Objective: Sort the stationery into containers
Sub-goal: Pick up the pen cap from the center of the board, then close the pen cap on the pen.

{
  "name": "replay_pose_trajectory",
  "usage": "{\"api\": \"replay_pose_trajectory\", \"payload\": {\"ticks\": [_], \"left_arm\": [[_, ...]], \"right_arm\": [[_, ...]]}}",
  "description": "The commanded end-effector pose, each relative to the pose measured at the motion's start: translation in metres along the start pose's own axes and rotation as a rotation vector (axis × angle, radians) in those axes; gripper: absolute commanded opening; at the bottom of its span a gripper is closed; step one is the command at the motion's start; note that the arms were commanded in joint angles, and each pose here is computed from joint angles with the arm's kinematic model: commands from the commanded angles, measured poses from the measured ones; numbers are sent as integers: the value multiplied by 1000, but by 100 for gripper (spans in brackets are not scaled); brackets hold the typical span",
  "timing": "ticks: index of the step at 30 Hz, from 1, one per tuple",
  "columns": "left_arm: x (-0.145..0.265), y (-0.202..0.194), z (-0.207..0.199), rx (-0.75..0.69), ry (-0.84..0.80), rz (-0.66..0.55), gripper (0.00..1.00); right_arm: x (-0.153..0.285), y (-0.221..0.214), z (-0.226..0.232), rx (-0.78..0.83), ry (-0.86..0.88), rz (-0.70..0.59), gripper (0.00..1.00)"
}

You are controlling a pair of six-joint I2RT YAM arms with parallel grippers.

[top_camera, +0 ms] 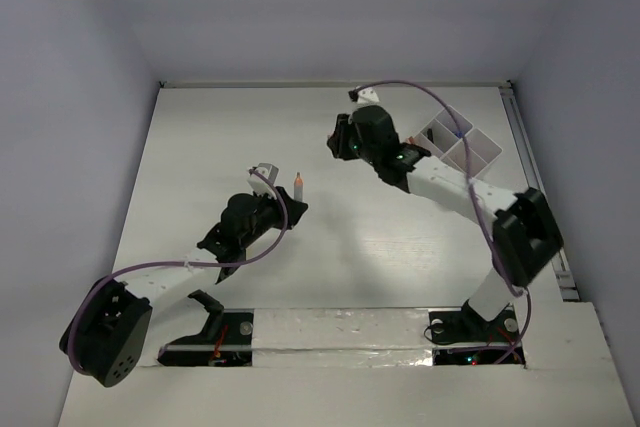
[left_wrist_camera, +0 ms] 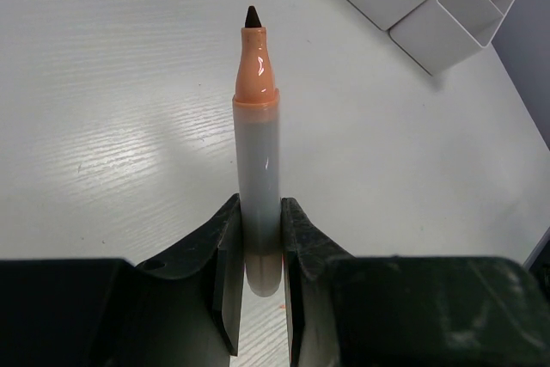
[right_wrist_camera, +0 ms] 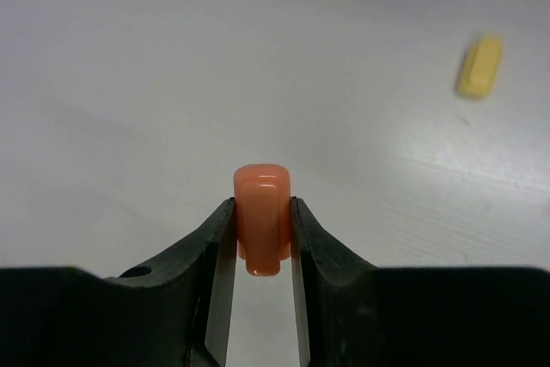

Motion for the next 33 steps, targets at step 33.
{"api": "replay_pose_trajectory", "payload": {"ticks": [33], "left_arm": [[6, 24, -19, -28, -84, -137, 0]], "right_arm": [[43, 29, 95, -225, 534, -323, 0]]}}
Point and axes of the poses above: each gripper's point midway between its finger pads, its own x axis back along the fingers, its own z axis along the line the jaws close on, y = z × x, the point moved 10 cm from there along x, back along the fingers, and after that the axes turned 9 degrees about x, right-handed, at the moved point
